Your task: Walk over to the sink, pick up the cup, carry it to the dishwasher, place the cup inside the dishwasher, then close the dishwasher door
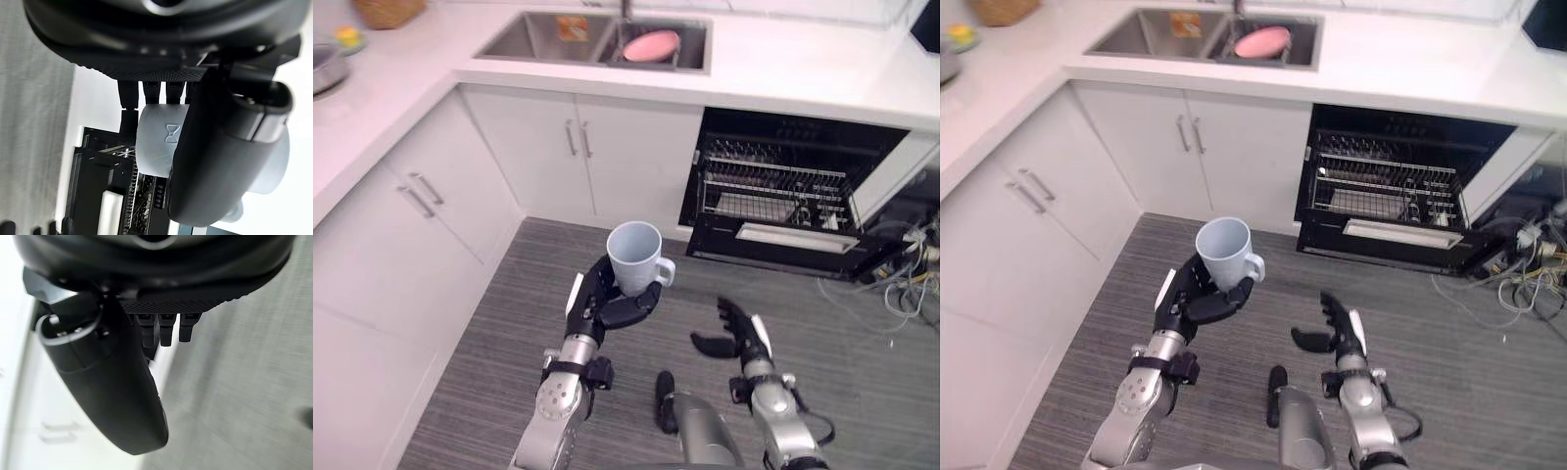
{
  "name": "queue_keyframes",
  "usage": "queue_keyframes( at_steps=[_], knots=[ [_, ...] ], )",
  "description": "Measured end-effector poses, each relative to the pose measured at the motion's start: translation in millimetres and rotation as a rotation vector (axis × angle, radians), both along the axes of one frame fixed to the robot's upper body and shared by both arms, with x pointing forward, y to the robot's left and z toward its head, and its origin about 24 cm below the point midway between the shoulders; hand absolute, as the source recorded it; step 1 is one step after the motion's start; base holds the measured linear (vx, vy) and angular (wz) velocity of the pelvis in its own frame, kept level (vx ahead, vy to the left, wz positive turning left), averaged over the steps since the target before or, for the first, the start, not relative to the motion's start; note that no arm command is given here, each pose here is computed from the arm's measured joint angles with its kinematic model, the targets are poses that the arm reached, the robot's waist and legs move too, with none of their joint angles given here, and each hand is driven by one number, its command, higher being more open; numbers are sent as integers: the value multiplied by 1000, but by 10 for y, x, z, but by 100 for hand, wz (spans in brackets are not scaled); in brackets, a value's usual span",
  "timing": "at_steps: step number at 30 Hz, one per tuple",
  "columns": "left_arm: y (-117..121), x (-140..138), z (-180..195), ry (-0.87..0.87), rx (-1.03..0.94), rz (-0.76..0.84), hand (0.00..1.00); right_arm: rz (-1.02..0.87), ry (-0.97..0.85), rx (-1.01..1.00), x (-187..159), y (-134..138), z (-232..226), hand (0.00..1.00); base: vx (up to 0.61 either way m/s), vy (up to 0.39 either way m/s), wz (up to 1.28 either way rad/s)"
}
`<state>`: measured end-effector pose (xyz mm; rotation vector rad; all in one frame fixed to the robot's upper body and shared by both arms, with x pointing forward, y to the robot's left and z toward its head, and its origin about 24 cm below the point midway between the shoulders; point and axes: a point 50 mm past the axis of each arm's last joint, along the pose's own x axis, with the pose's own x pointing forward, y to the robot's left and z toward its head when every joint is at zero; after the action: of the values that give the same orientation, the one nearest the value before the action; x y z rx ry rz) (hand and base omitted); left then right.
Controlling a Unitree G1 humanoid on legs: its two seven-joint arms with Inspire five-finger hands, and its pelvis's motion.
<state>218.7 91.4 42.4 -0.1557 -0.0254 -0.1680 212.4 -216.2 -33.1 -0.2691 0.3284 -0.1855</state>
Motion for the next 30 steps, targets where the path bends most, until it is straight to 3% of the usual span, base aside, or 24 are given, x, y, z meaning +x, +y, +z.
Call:
queue_keyframes(
  at_steps=[2, 9, 16, 22, 28, 30],
  knots=[
    [-63, -7, 22, -13, -16, -10, 30, -21, -60, -8, -55, -52, 114, 90, 486, -143, 15],
    [-86, -152, -70, 18, -22, -22, 30, -15, -328, 108, -9, 190, 578, 90, 302, -7, -22],
    [-44, -187, -123, 45, -14, 3, 30, 32, -343, 96, 104, 224, 619, 90, 335, 300, -78],
    [84, -151, -145, 46, 50, 27, 30, 59, -335, 184, 155, 414, 573, 90, 316, 287, -68],
    [305, -93, -117, 24, 87, 115, 30, 212, -387, 237, 360, 774, 709, 90, 138, 68, -113],
    [292, -67, -121, 27, 74, 124, 30, 236, -405, 230, 385, 782, 749, 90, 172, -61, -91]
  ],
)
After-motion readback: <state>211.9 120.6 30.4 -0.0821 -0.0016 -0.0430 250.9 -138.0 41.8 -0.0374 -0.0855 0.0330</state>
